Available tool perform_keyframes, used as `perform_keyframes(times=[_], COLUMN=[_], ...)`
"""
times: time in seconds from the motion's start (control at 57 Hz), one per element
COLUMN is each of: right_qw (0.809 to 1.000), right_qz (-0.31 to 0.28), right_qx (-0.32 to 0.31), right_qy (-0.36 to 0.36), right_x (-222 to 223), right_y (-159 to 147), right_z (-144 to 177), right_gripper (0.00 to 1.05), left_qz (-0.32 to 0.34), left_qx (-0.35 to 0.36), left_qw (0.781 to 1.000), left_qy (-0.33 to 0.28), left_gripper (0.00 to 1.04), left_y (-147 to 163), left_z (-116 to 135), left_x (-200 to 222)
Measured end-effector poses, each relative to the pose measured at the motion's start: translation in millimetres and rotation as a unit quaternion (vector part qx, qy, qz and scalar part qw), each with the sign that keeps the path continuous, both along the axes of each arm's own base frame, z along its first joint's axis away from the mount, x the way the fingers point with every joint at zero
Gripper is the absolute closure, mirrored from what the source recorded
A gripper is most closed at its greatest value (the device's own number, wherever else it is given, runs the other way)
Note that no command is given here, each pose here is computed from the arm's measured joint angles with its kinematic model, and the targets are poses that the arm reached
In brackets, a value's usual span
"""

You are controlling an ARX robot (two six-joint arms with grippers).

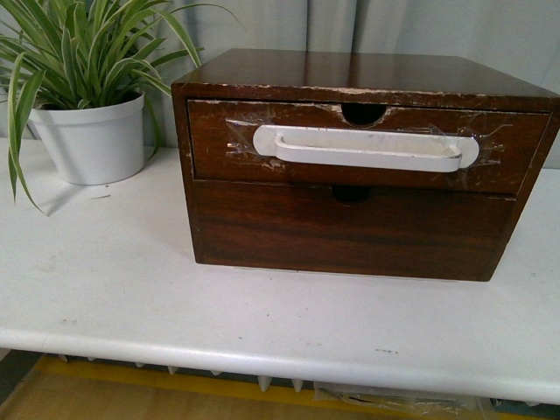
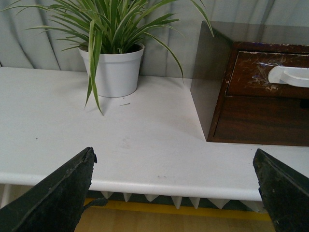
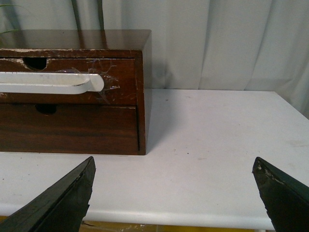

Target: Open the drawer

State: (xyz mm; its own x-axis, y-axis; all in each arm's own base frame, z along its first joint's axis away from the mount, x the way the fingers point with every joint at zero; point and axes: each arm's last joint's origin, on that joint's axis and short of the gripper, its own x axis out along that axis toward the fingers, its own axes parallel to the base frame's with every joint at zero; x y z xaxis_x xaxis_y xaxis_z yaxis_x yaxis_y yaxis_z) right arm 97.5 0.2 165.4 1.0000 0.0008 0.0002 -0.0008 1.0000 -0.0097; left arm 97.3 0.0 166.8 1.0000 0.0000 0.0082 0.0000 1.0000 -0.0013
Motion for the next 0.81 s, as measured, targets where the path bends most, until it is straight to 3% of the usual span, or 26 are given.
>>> perform_keyframes(times=[0.807], right_qw=[1.000], right_qz=[0.000], right_qx=[0.000], right_qy=[0.000], right_x=[0.0], right_y=[0.0], right_z=[0.0], right_gripper=[0.09], left_qz=[0.000], left_qx=[0.000], left_qw=[1.000], left_qy=[0.000], left_gripper=[0.06], left_y=[0.0], left_z=[-0.1], left_x=[0.0])
